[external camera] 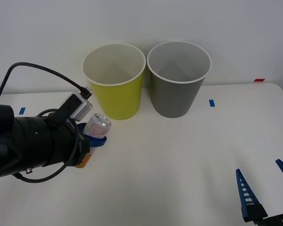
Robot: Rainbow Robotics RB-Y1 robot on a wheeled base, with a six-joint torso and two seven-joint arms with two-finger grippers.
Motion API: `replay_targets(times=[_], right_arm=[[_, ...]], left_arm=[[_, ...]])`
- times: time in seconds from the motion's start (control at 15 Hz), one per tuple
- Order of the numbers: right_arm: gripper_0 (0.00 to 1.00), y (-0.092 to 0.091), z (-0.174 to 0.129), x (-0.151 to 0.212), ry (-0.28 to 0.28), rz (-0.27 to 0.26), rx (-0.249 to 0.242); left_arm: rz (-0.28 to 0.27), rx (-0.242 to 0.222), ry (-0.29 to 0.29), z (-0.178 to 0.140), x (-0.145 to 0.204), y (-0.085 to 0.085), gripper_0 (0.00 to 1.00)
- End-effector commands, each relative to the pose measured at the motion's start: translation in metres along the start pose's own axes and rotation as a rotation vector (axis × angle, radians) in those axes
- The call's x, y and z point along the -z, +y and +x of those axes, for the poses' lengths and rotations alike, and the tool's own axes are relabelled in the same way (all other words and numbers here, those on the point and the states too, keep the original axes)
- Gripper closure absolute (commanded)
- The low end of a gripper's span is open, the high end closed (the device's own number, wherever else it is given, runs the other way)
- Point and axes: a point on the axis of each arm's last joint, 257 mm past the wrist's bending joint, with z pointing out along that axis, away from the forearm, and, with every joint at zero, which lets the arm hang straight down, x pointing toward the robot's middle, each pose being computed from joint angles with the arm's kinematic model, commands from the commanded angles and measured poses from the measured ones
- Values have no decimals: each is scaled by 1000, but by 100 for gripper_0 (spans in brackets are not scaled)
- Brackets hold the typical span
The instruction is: Put cans in the gray bin and PET bottles in the light green bin.
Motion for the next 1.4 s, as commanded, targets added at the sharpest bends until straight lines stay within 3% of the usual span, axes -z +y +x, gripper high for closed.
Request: replay_targets(times=[0.07,0.27,0.4,0.53,0.87,1.2,1.4], right_arm=[[8,0,0,0,0,0,0],[8,0,0,0,0,0,0],[8,0,0,0,0,0,0],[8,0,0,0,0,0,0],[8,0,0,0,0,0,0],[8,0,0,0,0,0,0],[8,0,0,0,0,0,0]], left_arm=[[-17,28,-109,-29,24,14,100],[-69,-1,-184,-51,47,25,100],[-71,-5,-239,-69,61,31,100],[-68,4,-322,-92,80,36,100],[-157,-19,-510,-144,121,62,100],[-157,-51,-630,-180,132,54,100],[-142,-50,-705,-212,127,59,100]])
